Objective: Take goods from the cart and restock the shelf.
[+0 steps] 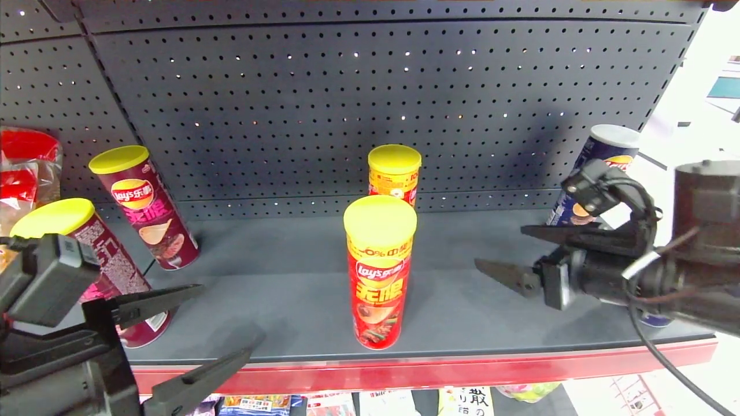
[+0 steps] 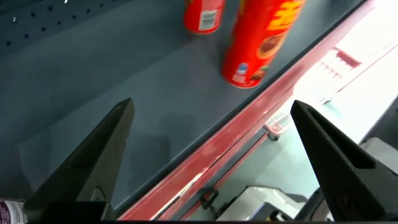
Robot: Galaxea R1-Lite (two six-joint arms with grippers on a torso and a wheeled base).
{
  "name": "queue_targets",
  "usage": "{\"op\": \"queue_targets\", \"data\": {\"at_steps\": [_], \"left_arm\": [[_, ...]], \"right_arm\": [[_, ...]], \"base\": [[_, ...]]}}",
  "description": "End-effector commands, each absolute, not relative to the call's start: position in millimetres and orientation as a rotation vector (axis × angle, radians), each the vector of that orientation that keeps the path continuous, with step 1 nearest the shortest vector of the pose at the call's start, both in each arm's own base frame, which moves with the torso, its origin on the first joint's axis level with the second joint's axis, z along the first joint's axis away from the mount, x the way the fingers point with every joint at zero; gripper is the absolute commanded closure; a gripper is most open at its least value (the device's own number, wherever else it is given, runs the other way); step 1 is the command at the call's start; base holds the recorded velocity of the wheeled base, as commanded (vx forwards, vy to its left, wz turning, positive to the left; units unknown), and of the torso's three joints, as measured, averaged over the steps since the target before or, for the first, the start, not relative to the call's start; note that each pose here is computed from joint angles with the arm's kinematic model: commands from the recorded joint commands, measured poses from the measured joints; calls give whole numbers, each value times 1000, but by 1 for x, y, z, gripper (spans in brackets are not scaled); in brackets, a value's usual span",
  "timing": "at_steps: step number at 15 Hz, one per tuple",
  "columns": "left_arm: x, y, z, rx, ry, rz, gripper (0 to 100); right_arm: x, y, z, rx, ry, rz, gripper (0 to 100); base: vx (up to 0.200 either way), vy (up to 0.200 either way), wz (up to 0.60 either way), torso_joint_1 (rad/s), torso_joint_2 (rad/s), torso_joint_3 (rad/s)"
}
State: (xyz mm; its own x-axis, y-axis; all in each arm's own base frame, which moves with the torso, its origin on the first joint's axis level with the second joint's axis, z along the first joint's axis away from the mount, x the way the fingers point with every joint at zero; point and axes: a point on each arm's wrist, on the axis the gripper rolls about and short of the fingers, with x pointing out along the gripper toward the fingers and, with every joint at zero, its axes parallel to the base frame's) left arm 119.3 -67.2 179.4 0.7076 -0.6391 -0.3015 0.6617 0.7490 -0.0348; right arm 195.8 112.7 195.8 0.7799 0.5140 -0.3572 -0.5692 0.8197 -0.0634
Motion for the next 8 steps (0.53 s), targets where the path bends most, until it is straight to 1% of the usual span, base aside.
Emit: {"op": "queue_targets", "data": {"at_steps": [1, 2, 4, 5, 6, 8], "left_arm": [[143, -79, 170, 95, 398, -694, 0], [151, -83, 165, 100, 435, -695, 0], [166, -94, 160, 108, 480, -705, 0], [170, -97, 159, 111, 490, -711, 0], [178, -102, 152, 115, 528, -711, 0], [189, -108, 146, 122, 562, -708, 0]], "right_arm": [[101, 66, 179, -169, 229, 618, 0], [76, 50, 168, -180, 179, 601, 0], [36, 22, 151, -161, 71, 544, 0], [28, 16, 148, -155, 68, 499, 0], [17, 7, 147, -141, 84, 407, 0], [4, 0, 142, -103, 103, 327, 0]], "base": [[0, 0, 0, 0, 0, 0], [0, 0, 0, 0, 0, 0], [0, 0, 0, 0, 0, 0], [0, 0, 0, 0, 0, 0], [0, 0, 0, 0, 0, 0], [0, 0, 0, 0, 0, 0]]}}
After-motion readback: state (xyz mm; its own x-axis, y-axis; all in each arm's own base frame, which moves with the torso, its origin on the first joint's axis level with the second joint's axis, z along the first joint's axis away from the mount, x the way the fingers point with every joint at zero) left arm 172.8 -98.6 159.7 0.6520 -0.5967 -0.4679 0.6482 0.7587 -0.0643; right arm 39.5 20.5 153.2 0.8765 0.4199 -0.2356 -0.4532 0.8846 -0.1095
